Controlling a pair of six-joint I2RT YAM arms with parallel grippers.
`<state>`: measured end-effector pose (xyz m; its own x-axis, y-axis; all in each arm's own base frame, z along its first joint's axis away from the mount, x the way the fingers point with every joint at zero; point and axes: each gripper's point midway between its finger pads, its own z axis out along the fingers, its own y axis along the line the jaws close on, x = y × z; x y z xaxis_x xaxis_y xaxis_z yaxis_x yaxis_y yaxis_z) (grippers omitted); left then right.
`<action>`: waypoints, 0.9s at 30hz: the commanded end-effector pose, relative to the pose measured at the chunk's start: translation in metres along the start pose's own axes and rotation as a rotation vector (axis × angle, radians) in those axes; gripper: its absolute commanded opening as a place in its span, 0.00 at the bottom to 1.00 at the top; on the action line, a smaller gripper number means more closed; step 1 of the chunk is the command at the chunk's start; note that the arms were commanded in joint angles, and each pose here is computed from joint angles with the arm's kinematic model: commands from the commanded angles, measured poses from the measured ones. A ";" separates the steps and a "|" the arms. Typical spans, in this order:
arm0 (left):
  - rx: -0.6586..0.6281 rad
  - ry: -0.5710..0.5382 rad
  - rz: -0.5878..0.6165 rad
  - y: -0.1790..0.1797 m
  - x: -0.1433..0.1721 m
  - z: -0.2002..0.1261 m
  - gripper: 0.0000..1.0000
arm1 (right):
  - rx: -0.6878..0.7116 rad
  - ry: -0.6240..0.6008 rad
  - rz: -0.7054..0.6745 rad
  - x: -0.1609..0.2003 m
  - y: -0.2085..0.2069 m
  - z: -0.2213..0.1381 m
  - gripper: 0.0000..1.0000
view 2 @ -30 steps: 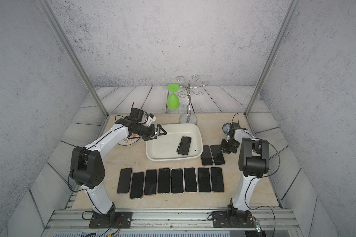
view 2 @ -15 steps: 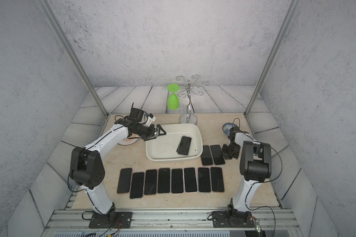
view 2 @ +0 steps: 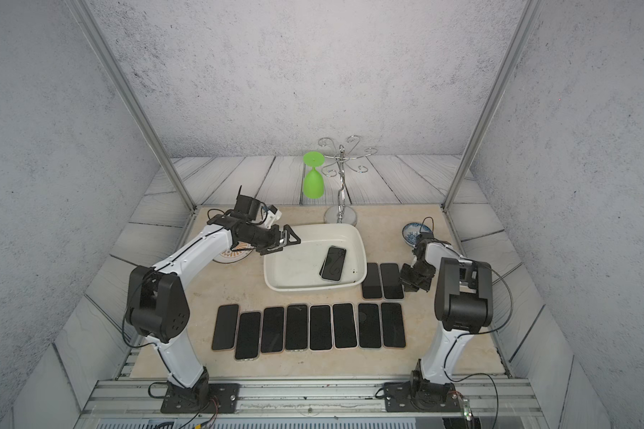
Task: Take the phone out of the storage box
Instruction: Place the phone at the center of the board, then pick up the phone from the storage box.
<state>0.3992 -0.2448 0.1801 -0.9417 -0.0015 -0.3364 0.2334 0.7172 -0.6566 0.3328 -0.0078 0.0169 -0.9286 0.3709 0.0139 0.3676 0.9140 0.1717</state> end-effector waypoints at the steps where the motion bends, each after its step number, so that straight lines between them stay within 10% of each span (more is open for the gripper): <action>1: -0.027 0.008 0.037 -0.010 -0.001 0.009 0.98 | 0.044 -0.038 -0.009 -0.007 -0.002 -0.013 0.04; 5: -0.111 0.038 0.160 -0.032 0.002 0.028 0.98 | 0.023 -0.180 -0.047 -0.028 0.009 -0.055 0.45; 9: -0.193 0.104 0.288 -0.049 0.002 0.054 0.98 | -0.057 -0.284 -0.091 -0.036 0.028 -0.096 0.62; 27: -0.425 0.245 0.314 0.001 0.016 0.198 0.98 | -0.249 -0.370 -0.296 -0.019 0.102 -0.137 0.73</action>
<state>0.4249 -0.3870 0.0348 -0.8794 0.3996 -0.2586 0.4588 0.8565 -0.2366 0.3822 0.0539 0.1747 -0.8853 0.1923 -0.4234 0.0438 0.9409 0.3358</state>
